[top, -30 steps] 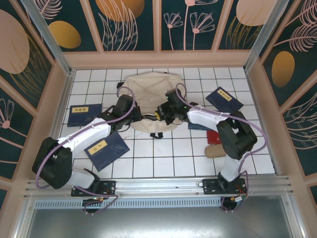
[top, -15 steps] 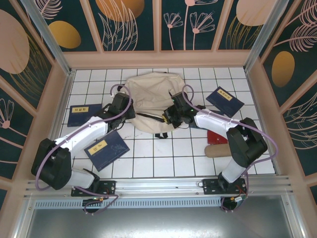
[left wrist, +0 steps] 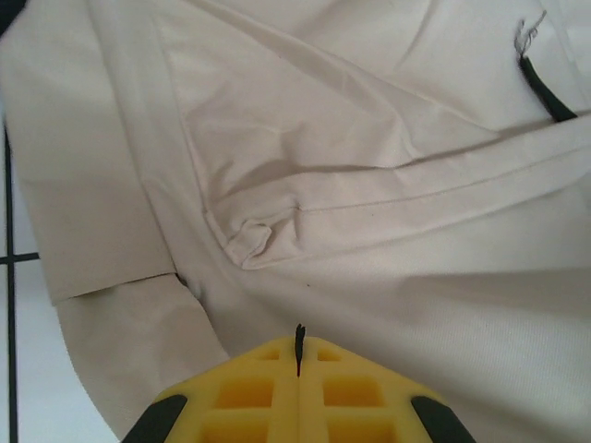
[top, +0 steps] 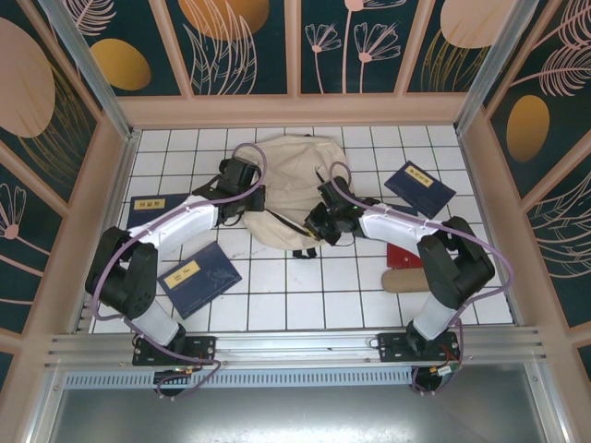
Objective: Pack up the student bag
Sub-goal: Unzip the student bag at the top-center of the table.
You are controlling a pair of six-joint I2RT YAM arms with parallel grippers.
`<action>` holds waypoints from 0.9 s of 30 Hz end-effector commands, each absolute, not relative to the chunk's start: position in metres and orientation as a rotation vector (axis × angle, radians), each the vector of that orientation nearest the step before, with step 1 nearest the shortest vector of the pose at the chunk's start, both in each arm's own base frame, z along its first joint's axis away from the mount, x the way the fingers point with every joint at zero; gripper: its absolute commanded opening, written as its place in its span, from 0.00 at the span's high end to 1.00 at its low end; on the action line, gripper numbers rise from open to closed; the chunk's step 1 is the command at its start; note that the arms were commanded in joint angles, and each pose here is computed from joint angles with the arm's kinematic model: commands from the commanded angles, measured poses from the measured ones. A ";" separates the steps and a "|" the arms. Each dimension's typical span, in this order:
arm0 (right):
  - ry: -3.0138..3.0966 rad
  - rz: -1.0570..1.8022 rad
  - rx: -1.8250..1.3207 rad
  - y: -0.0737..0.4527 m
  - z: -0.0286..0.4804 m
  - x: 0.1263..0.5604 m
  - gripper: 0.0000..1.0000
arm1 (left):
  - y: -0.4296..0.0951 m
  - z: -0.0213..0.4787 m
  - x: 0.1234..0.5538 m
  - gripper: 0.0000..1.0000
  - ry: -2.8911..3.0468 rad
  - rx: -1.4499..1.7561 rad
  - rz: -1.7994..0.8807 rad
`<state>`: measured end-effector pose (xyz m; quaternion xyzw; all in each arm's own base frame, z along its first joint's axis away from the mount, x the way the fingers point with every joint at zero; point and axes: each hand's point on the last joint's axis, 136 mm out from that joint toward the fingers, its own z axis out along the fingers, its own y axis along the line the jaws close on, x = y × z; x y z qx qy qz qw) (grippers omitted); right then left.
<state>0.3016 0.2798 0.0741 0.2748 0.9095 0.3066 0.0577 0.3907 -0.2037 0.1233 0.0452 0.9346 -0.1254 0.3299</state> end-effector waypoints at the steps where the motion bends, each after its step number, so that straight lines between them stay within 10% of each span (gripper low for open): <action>1: 2.682 0.813 0.778 0.246 0.095 0.319 0.89 | -0.222 0.128 0.388 1.00 2.432 0.233 -0.452; 8: 2.607 0.928 0.350 0.265 0.144 0.344 0.53 | -0.247 0.148 0.390 1.00 2.378 0.286 -0.625; 27: 2.516 0.659 0.829 0.162 0.109 0.316 0.52 | -0.244 0.159 0.418 1.00 2.335 0.122 -0.588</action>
